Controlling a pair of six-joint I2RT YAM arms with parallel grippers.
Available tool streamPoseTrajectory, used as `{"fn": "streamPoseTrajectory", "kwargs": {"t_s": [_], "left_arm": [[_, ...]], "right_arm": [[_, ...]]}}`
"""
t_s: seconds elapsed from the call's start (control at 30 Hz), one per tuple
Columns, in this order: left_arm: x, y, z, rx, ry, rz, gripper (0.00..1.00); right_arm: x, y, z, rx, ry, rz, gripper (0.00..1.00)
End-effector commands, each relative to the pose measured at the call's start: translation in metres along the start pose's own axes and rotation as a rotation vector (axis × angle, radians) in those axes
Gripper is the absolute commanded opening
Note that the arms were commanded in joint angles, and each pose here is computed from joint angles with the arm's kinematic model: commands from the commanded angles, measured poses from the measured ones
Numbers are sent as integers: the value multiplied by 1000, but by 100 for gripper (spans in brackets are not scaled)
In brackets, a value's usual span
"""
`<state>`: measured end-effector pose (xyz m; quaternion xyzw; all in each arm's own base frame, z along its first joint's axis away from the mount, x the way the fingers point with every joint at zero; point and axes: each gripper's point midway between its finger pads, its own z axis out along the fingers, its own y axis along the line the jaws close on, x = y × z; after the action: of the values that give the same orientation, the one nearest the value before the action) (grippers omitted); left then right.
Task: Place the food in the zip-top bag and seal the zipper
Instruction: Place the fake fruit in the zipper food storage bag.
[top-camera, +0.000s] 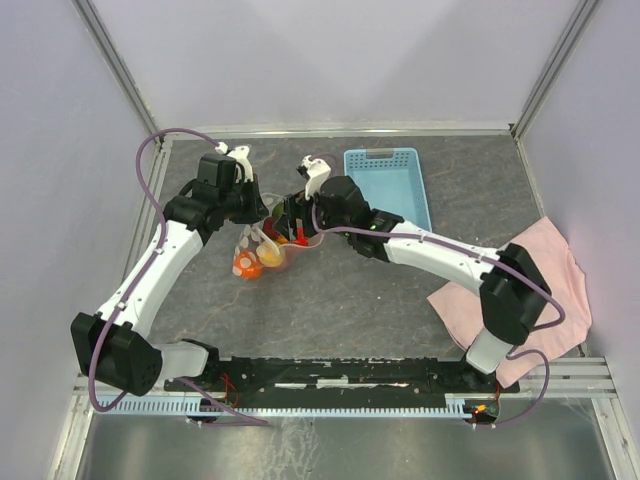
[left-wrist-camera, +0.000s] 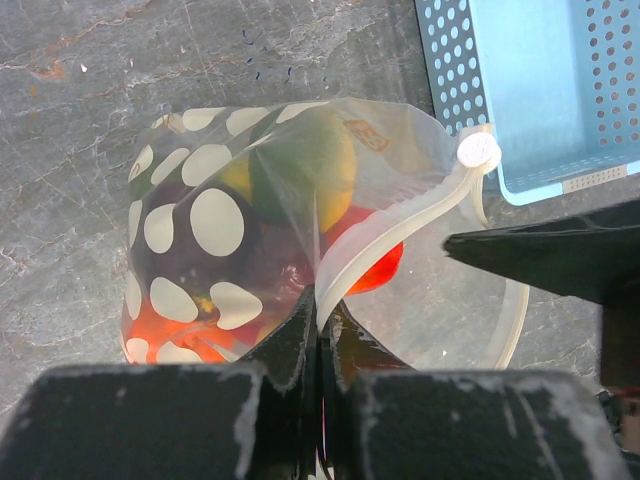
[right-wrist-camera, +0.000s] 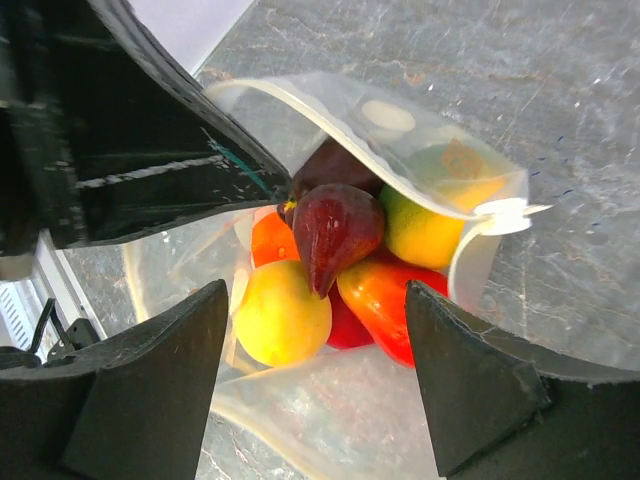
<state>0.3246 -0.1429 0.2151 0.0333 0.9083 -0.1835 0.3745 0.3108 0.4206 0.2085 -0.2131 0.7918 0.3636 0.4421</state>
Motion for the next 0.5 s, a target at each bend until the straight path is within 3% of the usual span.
{"fn": "streamPoseTrajectory", "kwargs": {"t_s": [0.0,0.27,0.47], "left_arm": [[-17,-9,-6,47,-66,32,3],[-18,-8,-6,41,-68,32,3],[-17,-7,-5,40,-64,33,3]], "right_arm": [[-53,8,-37,11,-85,-93,79],[-51,-34,-59,181,-22,-148,79],[-30,-49,-49,214,40,-136,78]]}}
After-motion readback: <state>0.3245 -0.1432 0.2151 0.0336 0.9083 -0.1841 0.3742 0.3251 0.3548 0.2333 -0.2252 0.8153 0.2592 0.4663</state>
